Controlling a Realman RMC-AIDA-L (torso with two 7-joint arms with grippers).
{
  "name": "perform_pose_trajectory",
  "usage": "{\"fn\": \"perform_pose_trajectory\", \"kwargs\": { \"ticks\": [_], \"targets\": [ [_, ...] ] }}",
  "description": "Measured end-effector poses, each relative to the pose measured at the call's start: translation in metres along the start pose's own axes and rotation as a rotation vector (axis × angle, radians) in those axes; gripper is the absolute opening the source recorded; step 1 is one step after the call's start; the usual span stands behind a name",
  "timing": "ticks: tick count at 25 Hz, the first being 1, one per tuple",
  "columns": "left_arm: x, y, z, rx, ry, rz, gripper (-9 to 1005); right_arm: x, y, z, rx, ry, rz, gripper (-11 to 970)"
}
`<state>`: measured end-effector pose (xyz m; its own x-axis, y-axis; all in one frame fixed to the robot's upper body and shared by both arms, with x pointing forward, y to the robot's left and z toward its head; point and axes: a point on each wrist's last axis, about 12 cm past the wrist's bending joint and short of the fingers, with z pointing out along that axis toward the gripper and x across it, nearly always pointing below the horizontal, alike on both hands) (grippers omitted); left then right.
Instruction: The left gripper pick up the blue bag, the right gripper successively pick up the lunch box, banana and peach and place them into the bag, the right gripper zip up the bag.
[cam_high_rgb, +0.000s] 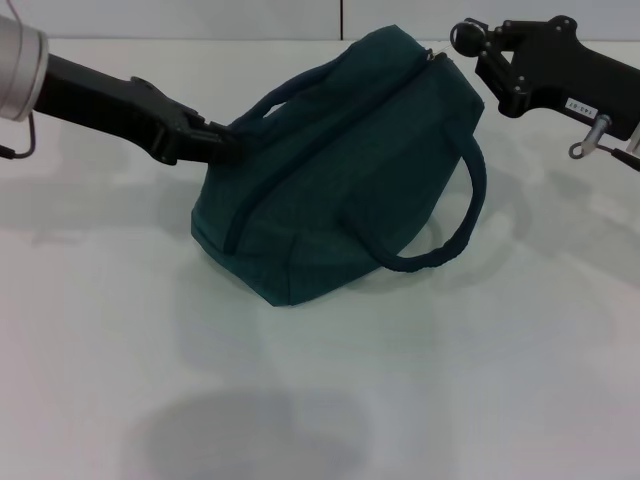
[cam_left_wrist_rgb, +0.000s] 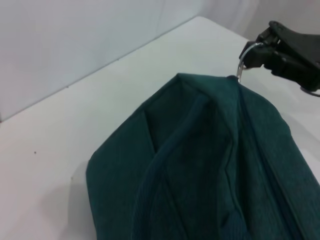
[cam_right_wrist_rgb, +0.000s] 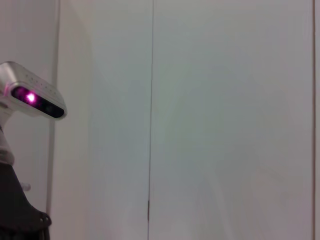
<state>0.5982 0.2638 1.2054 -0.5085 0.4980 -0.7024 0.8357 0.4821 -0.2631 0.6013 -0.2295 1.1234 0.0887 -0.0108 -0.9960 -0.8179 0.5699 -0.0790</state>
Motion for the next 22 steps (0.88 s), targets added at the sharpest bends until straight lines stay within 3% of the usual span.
{"fn": "perform_pose_trajectory", "kwargs": {
  "ticks": [16,22],
  "targets": [
    [0.015,0.009,-0.025,0.059,-0.140,-0.017,66,0.011,-0.007,0.001,0.078,0.071,-0.018,68],
    [0.004,0.007,-0.022,0.042,-0.258,0.055,36,0.012,-0.005,0.002,0.069,0.069,-0.022,69]
  ]
}}
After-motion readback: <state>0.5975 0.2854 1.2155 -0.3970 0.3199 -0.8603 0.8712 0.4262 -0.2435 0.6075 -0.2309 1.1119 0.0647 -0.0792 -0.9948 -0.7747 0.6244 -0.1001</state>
